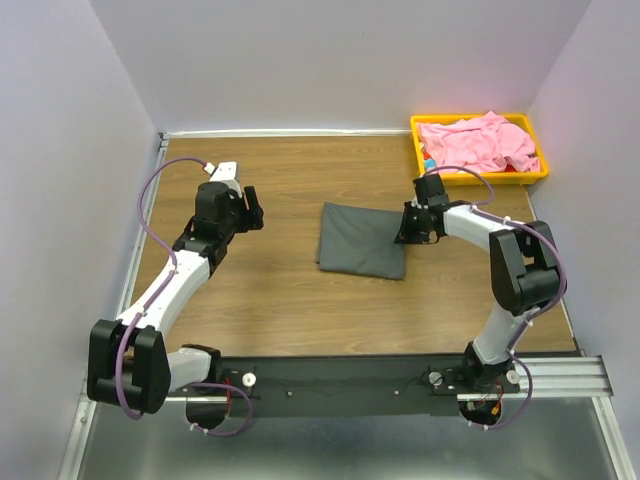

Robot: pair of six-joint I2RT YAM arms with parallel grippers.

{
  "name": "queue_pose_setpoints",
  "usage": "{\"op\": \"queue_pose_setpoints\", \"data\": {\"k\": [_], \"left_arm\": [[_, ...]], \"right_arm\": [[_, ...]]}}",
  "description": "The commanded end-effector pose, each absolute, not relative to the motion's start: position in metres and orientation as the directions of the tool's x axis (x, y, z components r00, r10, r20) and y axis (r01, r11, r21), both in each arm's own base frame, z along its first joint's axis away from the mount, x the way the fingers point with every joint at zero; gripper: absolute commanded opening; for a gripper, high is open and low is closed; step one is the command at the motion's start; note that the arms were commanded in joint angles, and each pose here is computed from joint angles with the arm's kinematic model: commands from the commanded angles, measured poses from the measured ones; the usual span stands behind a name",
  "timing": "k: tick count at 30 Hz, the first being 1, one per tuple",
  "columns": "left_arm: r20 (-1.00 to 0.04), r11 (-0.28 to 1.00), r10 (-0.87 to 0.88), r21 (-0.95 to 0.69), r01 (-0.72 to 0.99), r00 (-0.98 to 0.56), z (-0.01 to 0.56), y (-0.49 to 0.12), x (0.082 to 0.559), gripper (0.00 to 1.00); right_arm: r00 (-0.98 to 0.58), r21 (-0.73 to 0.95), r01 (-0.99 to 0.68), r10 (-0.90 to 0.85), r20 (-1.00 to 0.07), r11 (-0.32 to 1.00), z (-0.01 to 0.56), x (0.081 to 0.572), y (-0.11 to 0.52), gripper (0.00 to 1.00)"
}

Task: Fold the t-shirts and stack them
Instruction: Neatly place the folded tshirt to the corner

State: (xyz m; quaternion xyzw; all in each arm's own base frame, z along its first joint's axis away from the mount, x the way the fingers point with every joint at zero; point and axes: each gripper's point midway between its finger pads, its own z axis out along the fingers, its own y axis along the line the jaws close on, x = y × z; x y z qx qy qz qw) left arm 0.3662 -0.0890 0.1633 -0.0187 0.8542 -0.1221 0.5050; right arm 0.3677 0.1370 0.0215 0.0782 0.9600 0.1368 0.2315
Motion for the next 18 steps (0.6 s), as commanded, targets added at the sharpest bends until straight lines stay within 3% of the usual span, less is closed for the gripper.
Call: {"op": "queue_pose_setpoints", "data": {"k": [1,4,8,11,12,13,16,18], "left_arm": [[-0.884,0.973,-0.146,-0.208,0.095,-0.443,0.179,-0.085,0.37,0.72],[-0.893,0.974,-0.148,-0.206,0.095,-0.425,0.186,-0.084,0.37,0.72],[-0.897,0.973,-0.15,-0.209,0.101,-0.415,0.19,-0.085,0.37,0.72],[-0.896,0.972,-0.15,-0.211,0.105,-0.417,0.189,-0.086,0.37,0.71],[-0.897,0.972,-0.15,-0.211,0.105,-0.416,0.19,-0.086,0.37,0.71],[-0.897,0.971,-0.151,-0.213,0.106,-0.415,0.19,-0.086,0.37,0.71],[-0.898,0.971,-0.153,-0.214,0.105,-0.413,0.189,-0.086,0.371,0.71],[-0.896,0.972,-0.151,-0.212,0.104,-0.419,0.187,-0.086,0.371,0.71]], "right_arm": [[-0.882,0.147,0.156,0.205,-0.424,0.977,0.01,0.37,0.091,0.12],[-0.867,-0.053,0.194,0.146,-0.477,0.98,0.011,0.375,0.04,0.01],[-0.858,-0.334,0.227,0.026,-0.513,0.915,0.029,0.387,-0.025,0.01],[-0.851,-0.533,0.295,-0.036,-0.524,0.793,0.062,0.402,-0.077,0.03],[-0.85,-0.606,0.337,-0.043,-0.524,0.72,0.075,0.402,-0.096,0.06],[-0.857,-0.642,0.35,-0.043,-0.513,0.683,0.08,0.404,-0.11,0.2],[-0.854,-0.717,0.38,-0.075,-0.514,0.584,0.111,0.414,-0.127,0.5],[-0.817,-0.653,0.414,-0.057,-0.574,0.635,0.127,0.43,-0.116,0.54]]}}
